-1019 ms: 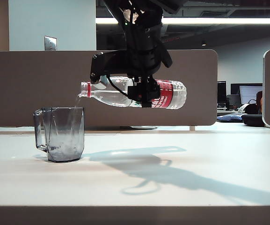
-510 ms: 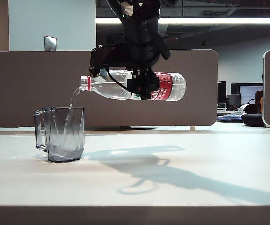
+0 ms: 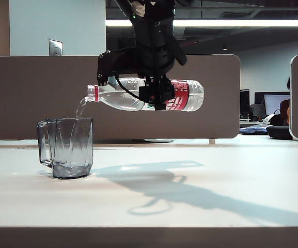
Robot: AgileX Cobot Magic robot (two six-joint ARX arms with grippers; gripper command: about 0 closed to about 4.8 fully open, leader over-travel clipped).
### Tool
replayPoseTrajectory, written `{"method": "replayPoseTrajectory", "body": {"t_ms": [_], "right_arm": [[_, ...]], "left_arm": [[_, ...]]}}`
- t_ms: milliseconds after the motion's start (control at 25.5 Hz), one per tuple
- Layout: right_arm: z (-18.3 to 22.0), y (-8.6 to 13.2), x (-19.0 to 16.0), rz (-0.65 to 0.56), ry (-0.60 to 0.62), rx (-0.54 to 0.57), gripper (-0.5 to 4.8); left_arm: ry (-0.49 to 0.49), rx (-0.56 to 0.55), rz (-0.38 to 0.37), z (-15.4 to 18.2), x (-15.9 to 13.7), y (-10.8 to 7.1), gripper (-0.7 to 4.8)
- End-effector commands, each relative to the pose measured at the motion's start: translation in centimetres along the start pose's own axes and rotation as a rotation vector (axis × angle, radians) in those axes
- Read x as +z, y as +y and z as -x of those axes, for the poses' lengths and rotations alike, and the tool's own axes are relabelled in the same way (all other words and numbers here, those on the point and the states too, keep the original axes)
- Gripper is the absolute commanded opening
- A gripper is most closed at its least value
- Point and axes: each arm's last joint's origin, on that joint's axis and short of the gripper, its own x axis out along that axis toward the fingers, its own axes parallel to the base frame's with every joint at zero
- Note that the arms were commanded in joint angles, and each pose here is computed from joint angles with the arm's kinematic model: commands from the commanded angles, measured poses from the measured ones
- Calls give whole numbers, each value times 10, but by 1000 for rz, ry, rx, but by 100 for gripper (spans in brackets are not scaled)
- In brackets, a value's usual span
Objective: Pick up the mineral water bottle on the table and pour water into the mug until it's half full.
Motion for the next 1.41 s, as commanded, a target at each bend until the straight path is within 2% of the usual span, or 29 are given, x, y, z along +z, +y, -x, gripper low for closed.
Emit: {"method": "replayPoseTrajectory", "body": {"t_ms": [39,1411], "right_arm": [[5,-10,-1,-36,2,-43,242],[15,-17,-1,-28,-2,-72,242]], "left_arm": [[-13,-8,1,1,1,0,-5],[-11,-9,1,1,1,0,-5]]}}
